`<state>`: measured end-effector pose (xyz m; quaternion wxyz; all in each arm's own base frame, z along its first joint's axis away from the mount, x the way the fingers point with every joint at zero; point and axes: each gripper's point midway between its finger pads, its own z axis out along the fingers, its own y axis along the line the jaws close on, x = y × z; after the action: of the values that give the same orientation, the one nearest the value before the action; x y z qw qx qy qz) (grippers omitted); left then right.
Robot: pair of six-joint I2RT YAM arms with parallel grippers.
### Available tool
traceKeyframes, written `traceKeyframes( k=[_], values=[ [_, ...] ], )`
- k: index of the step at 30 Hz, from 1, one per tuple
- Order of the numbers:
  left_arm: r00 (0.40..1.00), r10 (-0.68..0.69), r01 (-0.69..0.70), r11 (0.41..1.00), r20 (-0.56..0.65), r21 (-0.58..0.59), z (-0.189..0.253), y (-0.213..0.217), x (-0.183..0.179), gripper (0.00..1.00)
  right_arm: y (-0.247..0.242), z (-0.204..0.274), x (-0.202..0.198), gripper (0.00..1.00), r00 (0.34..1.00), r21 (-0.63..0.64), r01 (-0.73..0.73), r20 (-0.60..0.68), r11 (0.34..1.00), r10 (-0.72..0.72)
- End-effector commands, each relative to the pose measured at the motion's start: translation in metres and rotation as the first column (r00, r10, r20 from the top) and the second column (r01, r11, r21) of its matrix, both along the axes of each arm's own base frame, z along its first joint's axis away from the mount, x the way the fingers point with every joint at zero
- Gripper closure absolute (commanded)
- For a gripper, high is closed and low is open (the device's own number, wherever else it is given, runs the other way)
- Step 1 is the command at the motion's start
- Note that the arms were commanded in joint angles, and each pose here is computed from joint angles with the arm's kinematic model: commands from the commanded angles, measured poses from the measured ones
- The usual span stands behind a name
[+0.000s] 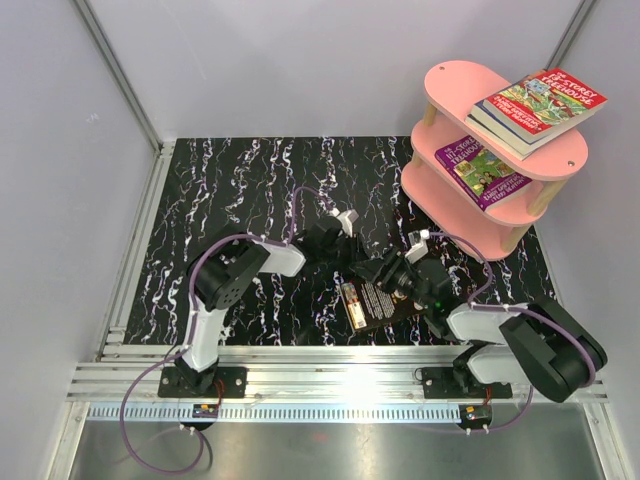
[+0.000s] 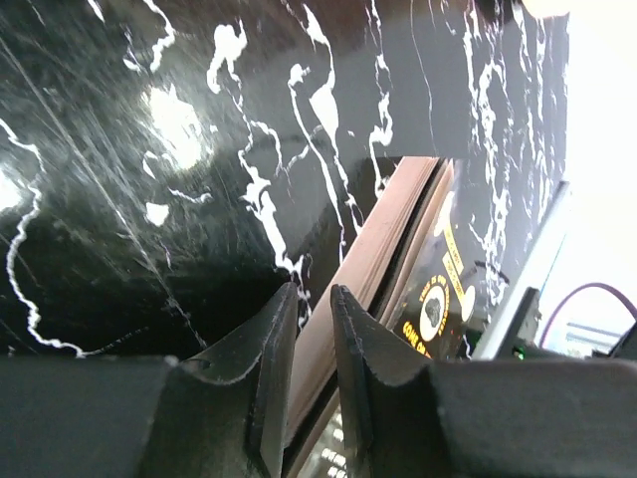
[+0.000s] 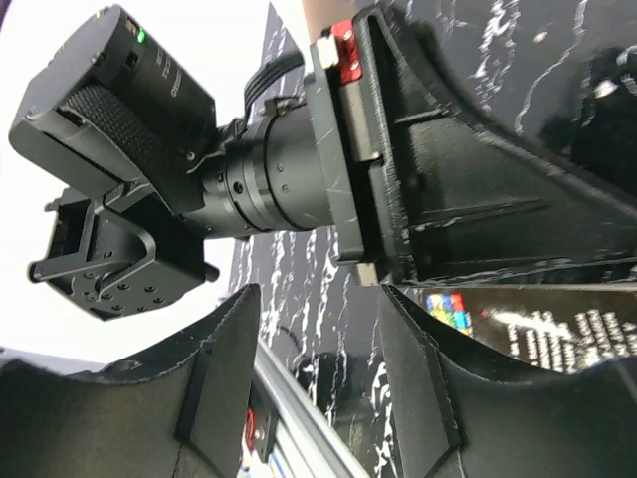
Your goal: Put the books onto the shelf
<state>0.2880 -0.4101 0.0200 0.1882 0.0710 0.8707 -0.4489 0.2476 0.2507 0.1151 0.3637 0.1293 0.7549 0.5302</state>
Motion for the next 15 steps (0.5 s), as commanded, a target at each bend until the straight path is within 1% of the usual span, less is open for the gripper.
traceKeyframes(
  k=[1,2,3,4,5,6,7,8,9,10,11,12,13,15],
  values=[
    [0.980,0.008,0.036,0.976,-0.198,0.214,-0.068,0.046,-0.044,0.75,-0.009,0.006,0.013,0.42,0.997,-0.053,0.072,0.028,0.996,-0.071],
    [0.980,0.007,0.037,0.976,-0.199,0.213,-0.069,0.046,-0.045,0.75,-0.016,0.000,0.008,0.42,0.997,-0.097,0.082,-0.008,0.992,-0.083],
    [0.979,0.005,0.040,0.976,-0.202,0.216,-0.070,0.047,-0.047,0.75,-0.025,0.000,0.009,0.41,0.992,-0.134,0.121,-0.006,0.984,-0.122],
    [0.980,0.004,0.040,0.976,-0.197,0.215,-0.069,0.048,-0.046,0.76,-0.034,-0.001,0.007,0.38,0.988,-0.166,0.148,-0.017,0.975,-0.153],
    [0.982,-0.007,0.048,0.976,-0.190,0.214,-0.068,0.048,-0.047,0.76,-0.049,-0.002,-0.004,0.36,0.982,-0.215,0.171,-0.043,0.961,-0.185],
    [0.983,-0.013,0.052,0.976,-0.183,0.213,-0.067,0.048,-0.047,0.76,-0.064,0.005,-0.001,0.34,0.966,-0.252,0.246,-0.019,0.936,-0.258],
    [0.985,-0.018,0.055,0.976,-0.172,0.211,-0.062,0.048,-0.046,0.75,-0.074,0.011,-0.004,0.31,0.959,-0.271,0.270,-0.007,0.924,-0.283],
    [0.988,-0.029,0.061,0.976,-0.152,0.210,-0.058,0.050,-0.044,0.67,-0.088,0.016,-0.018,0.29,0.954,-0.302,0.285,-0.003,0.910,-0.299],
    [0.990,-0.035,0.063,0.977,-0.136,0.205,-0.053,0.050,-0.044,0.61,-0.099,0.030,-0.018,0.29,0.942,-0.308,0.328,0.033,0.893,-0.335],
    [0.993,-0.038,0.059,0.979,-0.108,0.197,-0.040,0.051,-0.041,0.33,-0.105,0.035,-0.023,0.26,0.937,-0.312,0.342,0.043,0.886,-0.347],
    [0.996,-0.046,0.059,0.977,-0.071,0.203,-0.033,0.052,-0.037,0.02,-0.114,0.045,-0.031,0.25,0.932,-0.309,0.358,0.054,0.881,-0.359],
    [0.998,-0.055,0.063,0.978,-0.042,0.201,-0.024,0.053,-0.035,0.01,-0.119,0.048,-0.034,0.24,0.926,-0.311,0.370,0.053,0.875,-0.373],
    [0.998,-0.061,0.062,0.979,-0.009,0.195,-0.007,0.051,-0.031,0.01,-0.122,0.049,-0.037,0.23,0.924,-0.316,0.373,0.040,0.872,-0.380],
    [0.995,-0.093,0.082,0.974,0.042,0.211,0.010,0.054,-0.029,0.01,-0.124,0.036,-0.046,0.22,0.922,-0.352,0.348,-0.039,0.869,-0.385]
  ],
)
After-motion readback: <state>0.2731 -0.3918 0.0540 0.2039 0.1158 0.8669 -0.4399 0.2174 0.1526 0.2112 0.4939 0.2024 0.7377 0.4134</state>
